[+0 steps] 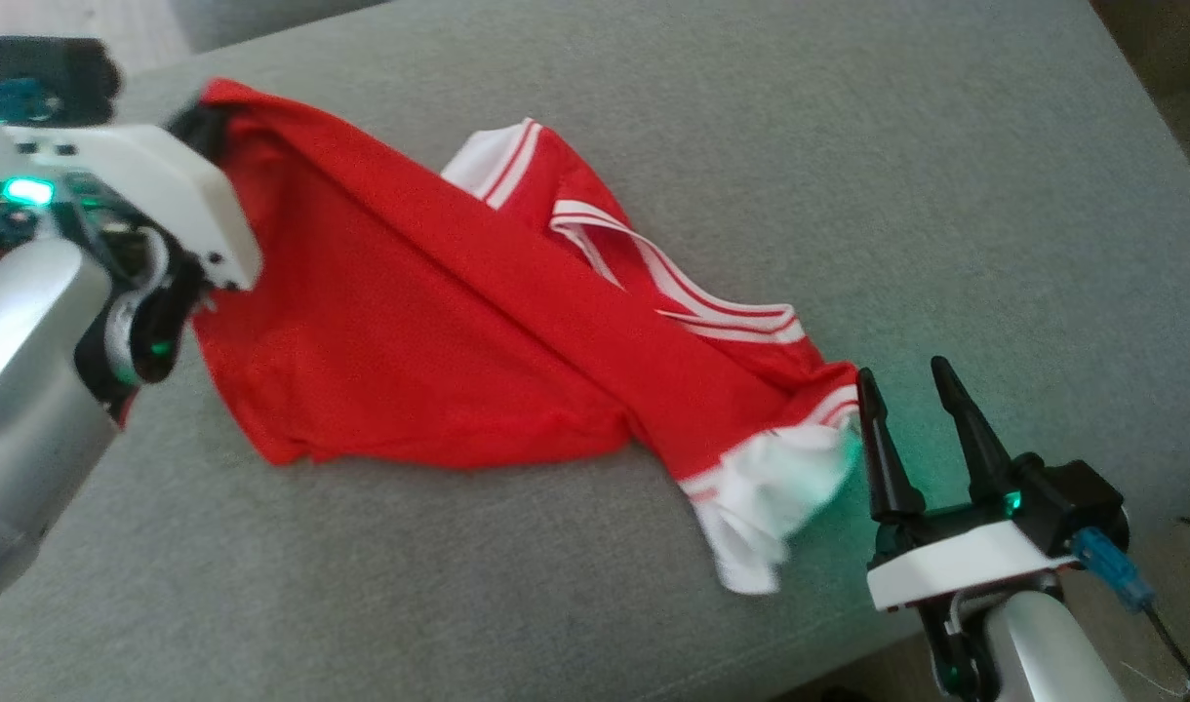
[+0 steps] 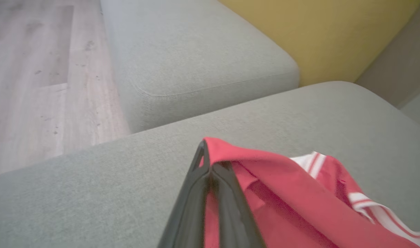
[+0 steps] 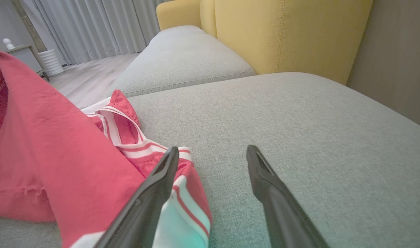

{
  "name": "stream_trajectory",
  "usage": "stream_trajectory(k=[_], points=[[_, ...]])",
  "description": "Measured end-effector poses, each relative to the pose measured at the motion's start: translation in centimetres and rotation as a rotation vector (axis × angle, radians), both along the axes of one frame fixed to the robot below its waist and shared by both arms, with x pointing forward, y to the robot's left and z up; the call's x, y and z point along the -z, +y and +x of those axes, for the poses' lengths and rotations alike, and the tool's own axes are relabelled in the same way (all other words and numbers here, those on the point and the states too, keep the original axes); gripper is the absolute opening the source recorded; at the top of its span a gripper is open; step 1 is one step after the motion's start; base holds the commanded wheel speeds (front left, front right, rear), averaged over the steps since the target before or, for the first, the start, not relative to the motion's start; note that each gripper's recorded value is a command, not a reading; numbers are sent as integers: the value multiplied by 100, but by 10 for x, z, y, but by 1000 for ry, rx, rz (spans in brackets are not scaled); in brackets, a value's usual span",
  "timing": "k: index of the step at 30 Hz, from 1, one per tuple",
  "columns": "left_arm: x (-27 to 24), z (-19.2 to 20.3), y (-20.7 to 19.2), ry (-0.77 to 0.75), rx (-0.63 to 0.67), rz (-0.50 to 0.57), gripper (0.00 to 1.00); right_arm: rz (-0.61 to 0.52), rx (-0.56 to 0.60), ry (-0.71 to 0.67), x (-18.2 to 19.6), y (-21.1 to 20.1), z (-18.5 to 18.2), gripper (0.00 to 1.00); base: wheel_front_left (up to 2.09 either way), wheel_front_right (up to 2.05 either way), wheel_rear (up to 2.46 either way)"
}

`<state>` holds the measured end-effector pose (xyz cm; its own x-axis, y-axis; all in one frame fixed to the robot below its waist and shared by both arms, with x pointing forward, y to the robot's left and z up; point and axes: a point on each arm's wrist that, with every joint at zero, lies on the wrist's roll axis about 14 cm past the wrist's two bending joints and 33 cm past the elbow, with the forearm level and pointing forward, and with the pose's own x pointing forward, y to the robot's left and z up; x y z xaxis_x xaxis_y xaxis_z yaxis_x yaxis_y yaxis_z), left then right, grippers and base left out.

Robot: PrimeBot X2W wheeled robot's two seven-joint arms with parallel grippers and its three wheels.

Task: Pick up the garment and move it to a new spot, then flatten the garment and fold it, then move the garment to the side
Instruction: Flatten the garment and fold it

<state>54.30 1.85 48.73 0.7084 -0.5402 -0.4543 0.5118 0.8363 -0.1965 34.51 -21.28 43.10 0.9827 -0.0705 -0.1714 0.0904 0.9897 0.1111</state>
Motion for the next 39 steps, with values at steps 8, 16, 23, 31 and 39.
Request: stream_trajectory(k=[8,16,23,31,39], points=[[20,18,5,-54,-62,-2,100,0,34,7,1,-9,-6,100,0,0,0],[42,-34,26,0,-158,-130,100,1,24,-18,-5,-8,-3,100,0,0,0],[100,-136,39,209,-228,-140,100,-13,-5,-1,0,0,-3,100,0,0,0],[105,-155,44,237,-289,-160,100,-29,-43,-3,0,9,4,100,0,0,0],[110,-149,28,244,-241,-173,100,-31,-39,-1,0,8,3,100,0,0,0]])
